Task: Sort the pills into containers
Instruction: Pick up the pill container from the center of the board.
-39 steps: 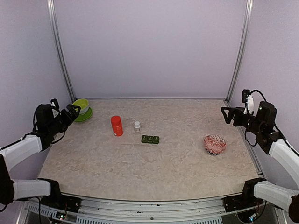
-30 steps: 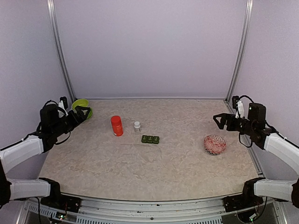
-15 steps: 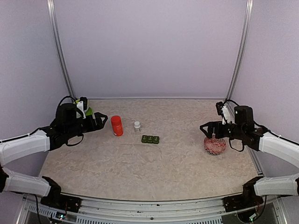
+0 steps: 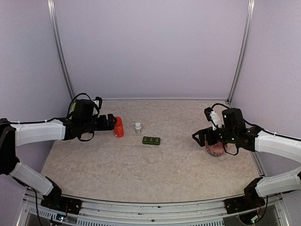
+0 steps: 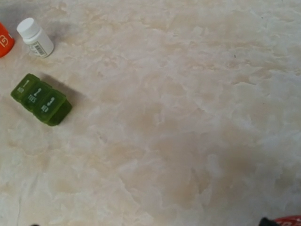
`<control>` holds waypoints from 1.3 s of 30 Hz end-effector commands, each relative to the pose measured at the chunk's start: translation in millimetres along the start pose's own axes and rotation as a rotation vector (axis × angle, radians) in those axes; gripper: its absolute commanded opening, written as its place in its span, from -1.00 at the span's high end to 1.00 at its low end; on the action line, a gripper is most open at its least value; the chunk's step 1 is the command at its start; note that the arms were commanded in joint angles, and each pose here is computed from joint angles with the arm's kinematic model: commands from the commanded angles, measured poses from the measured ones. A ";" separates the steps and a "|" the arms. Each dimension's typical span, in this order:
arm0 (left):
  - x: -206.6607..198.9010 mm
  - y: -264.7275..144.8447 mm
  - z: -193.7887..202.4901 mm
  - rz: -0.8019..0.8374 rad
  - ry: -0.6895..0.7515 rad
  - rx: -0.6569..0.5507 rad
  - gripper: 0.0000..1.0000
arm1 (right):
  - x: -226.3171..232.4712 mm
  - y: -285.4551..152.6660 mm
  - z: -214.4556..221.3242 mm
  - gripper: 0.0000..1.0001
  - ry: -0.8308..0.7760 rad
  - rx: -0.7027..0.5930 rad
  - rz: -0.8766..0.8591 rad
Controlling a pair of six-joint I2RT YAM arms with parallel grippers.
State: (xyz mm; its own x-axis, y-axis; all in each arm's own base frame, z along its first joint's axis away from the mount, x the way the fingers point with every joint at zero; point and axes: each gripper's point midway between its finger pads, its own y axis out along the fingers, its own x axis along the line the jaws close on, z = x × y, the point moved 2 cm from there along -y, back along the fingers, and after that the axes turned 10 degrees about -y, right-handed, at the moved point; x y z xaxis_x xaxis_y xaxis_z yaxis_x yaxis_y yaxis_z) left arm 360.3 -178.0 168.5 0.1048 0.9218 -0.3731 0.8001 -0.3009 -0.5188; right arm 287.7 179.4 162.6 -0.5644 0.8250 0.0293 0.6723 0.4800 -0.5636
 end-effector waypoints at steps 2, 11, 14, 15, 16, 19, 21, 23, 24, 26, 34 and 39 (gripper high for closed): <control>-8.1 16.0 -5.4 -0.016 0.065 0.023 -0.98 | 7.7 4.0 -9.8 -1.00 -0.026 0.002 0.011; -19.2 43.3 2.9 -0.028 0.121 0.091 -0.92 | 23.2 17.4 -8.1 -1.00 -0.057 0.049 0.002; -17.7 53.9 8.5 -0.048 0.138 0.122 -0.85 | 28.5 19.4 -10.5 -1.00 -0.068 0.049 -0.003; -17.4 56.2 9.4 -0.054 0.141 0.126 -0.84 | 29.9 20.3 -10.5 -1.00 -0.070 0.050 -0.006; -17.2 57.8 10.7 -0.056 0.144 0.128 -0.83 | 31.2 21.3 -10.3 -1.00 -0.071 0.051 -0.009; -15.0 60.6 10.2 -0.070 0.147 0.120 -0.82 | 34.8 25.3 -7.8 -1.00 -0.075 0.064 -0.018; -13.8 61.6 7.7 -0.080 0.148 0.109 -0.82 | 37.3 27.7 -5.7 -1.00 -0.079 0.072 -0.021; -13.5 62.8 4.6 -0.093 0.155 0.098 -0.82 | 40.5 30.2 -3.6 -1.00 -0.085 0.079 -0.027; -13.2 63.5 2.8 -0.097 0.154 0.093 -0.81 | 41.2 31.2 -2.7 -1.00 -0.087 0.083 -0.026; -15.0 65.9 0.6 -0.098 0.157 0.089 -0.81 | 42.8 33.2 -2.2 -1.00 -0.090 0.088 -0.028; -17.9 73.2 -2.2 -0.101 0.165 0.098 -0.73 | 43.5 32.3 -7.5 -1.00 -0.107 0.079 -0.009; -16.3 77.2 1.0 -0.107 0.170 0.109 -0.65 | 43.7 30.2 -7.1 -1.00 -0.103 0.072 -0.010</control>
State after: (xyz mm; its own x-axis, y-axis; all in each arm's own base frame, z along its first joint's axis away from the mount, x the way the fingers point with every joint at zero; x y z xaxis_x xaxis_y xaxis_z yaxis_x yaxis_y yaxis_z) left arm 415.9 -213.1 135.9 0.1244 0.9716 -0.2013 0.7488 -0.2251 -0.6234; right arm 286.2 229.3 141.3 -0.6243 0.7801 -0.0406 0.6123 0.4564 -0.6456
